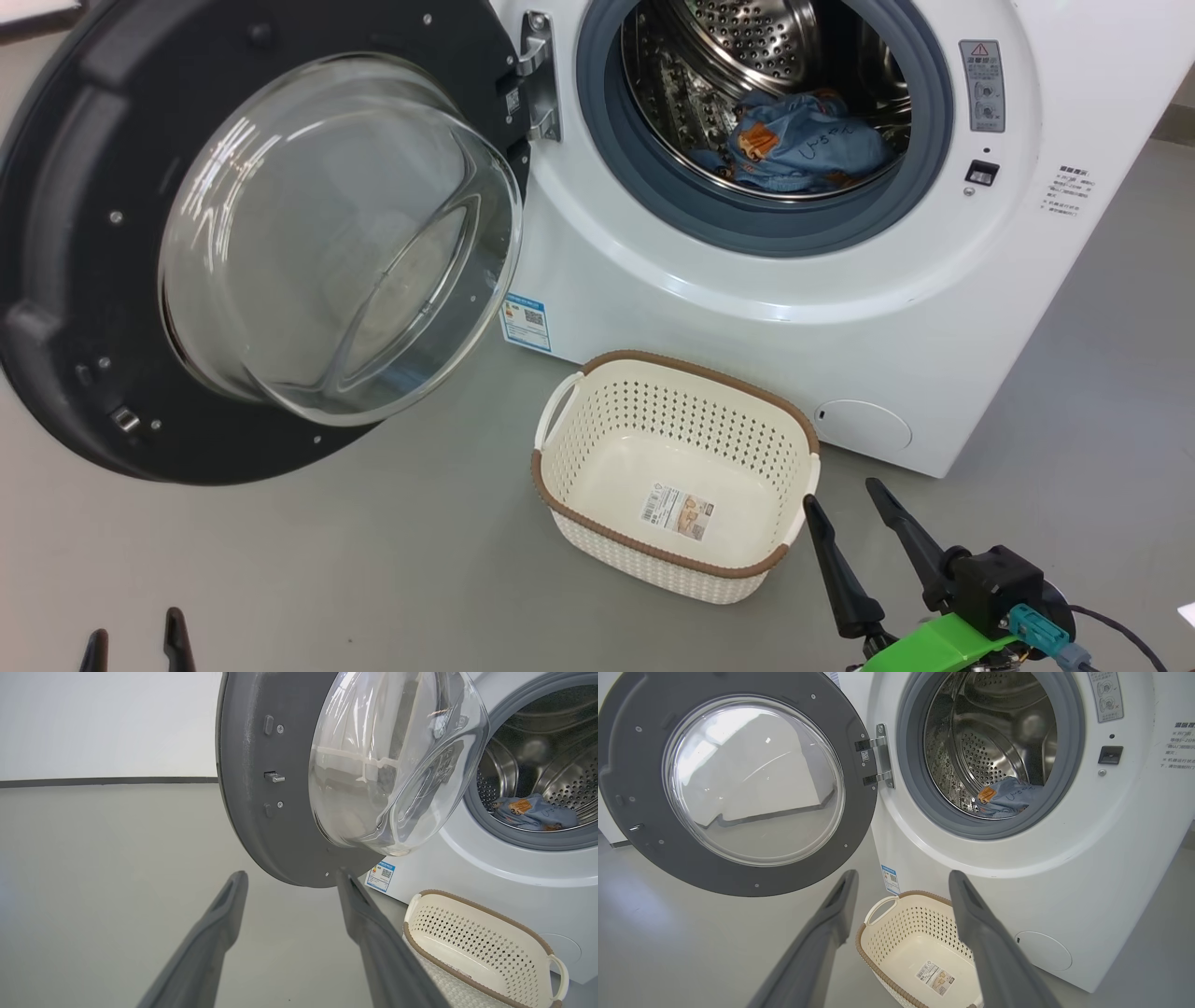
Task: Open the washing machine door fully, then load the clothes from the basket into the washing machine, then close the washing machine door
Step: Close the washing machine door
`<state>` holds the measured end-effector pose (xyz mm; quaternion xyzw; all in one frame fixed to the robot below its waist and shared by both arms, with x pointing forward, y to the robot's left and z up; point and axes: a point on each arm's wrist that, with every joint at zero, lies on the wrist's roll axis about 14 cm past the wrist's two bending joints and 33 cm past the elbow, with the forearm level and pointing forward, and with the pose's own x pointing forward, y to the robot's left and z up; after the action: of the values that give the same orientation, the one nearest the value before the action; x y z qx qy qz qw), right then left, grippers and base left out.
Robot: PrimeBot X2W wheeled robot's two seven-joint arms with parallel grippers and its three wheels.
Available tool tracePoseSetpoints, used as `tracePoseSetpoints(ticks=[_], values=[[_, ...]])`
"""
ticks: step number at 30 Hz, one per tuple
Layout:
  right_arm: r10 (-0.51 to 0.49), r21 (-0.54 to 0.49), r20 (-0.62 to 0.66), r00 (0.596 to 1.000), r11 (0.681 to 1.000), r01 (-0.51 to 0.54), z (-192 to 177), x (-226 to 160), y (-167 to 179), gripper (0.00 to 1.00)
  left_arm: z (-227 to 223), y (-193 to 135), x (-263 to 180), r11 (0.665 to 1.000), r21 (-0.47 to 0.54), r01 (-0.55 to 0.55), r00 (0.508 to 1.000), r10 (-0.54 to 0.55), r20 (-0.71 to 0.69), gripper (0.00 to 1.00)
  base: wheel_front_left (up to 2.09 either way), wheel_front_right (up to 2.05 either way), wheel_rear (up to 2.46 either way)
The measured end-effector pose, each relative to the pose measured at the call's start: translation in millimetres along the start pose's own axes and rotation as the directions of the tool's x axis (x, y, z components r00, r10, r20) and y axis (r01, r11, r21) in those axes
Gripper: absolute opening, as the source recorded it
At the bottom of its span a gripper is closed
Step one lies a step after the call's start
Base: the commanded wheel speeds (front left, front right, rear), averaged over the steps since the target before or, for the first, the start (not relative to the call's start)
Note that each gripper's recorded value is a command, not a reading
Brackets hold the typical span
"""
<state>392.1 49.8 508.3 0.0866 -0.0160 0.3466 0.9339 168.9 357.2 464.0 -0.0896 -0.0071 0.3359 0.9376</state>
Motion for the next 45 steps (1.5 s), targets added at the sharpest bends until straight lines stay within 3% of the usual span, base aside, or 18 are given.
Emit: tracePoseSetpoints(ticks=[1, 2, 3, 22, 38, 45], values=[[0.0, 0.0, 0.0, 1.0, 1.0, 0.0, 0.2, 0.0, 0.1, 1.0, -0.1, 0.3, -0.1, 1.0, -0.002, -0.001, 1.0, 0.001, 0.0, 0.75, 0.0, 0.0, 0.0], [0.0, 0.0, 0.0, 1.0, 1.0, 0.0, 0.2, 0.0, 0.1, 1.0, 0.0, 0.5, -0.1, 1.0, -0.005, -0.002, 1.0, 0.002, 0.0, 0.29, 0.0, 0.0, 0.0], [0.0, 0.0, 0.0, 1.0, 1.0, 0.0, 0.2, 0.0, 0.1, 1.0, 0.1, 0.6, -0.1, 1.0, -0.007, -0.003, 1.0, 0.003, 0.001, 0.0, 0.0, 0.0, 0.0], [-0.011, 0.002, -0.001, 1.0, 1.0, 0.011, -0.8, -1.1, -3.6, 1.0, 19.1, 12.1, 11.7, 0.999, -0.035, -0.04, 0.997, 0.042, 0.059, 0.0, 0.0, 0.0, 0.0], [-0.025, 0.011, -0.01, 1.0, 1.0, 0.025, -5.2, -2.2, -9.1, 1.0, 125.7, 45.4, 53.3, 0.996, 0.04, -0.075, 0.942, 0.057, 0.331, 0.0, 0.0, 0.0, 0.0], [-0.035, 0.018, -0.019, 0.999, 0.999, 0.035, -9.2, -3.4, -13.1, 1.0, 156.4, 59.1, 73.7, 0.995, -0.068, -0.076, 0.914, 0.097, 0.395, 0.0, 0.0, 0.0, 0.0]])
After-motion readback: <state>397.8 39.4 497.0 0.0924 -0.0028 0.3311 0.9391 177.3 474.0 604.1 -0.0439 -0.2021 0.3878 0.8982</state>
